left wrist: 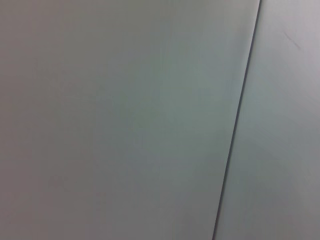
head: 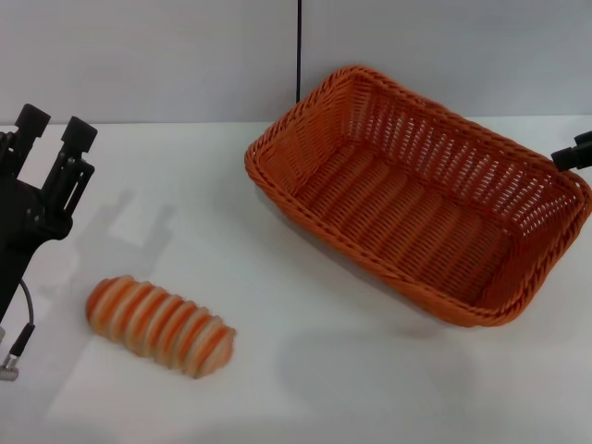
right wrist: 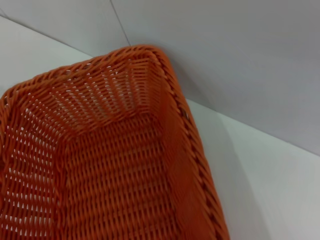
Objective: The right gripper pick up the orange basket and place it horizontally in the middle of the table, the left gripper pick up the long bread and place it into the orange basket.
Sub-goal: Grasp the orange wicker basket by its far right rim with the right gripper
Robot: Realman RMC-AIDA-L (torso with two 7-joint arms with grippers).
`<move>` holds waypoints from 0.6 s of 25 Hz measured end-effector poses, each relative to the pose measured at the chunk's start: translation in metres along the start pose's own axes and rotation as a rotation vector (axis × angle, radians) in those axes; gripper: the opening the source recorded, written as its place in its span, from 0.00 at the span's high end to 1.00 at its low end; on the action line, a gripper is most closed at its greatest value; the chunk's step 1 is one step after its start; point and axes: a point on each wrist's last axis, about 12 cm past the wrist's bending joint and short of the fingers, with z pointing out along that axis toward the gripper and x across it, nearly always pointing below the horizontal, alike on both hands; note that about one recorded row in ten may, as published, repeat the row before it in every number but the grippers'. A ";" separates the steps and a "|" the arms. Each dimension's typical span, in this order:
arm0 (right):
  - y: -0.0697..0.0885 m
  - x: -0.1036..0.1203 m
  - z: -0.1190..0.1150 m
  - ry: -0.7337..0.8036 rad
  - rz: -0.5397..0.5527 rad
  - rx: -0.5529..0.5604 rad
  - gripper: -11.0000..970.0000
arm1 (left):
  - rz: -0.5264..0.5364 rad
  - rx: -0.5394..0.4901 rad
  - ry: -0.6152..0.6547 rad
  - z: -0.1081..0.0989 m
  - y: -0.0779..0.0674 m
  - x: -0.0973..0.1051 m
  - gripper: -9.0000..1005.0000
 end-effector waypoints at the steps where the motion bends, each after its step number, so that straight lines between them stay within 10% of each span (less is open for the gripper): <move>1: 0.000 0.000 0.002 0.000 0.000 -0.002 0.42 | 0.000 0.000 0.001 0.000 0.000 0.000 0.34; 8: 0.004 0.005 0.019 -0.010 0.007 -0.017 0.42 | 0.000 -0.003 0.009 0.001 0.001 0.001 0.34; 15: 0.004 0.011 0.033 -0.005 0.021 -0.029 0.64 | 0.001 -0.004 0.010 0.002 0.001 0.001 0.34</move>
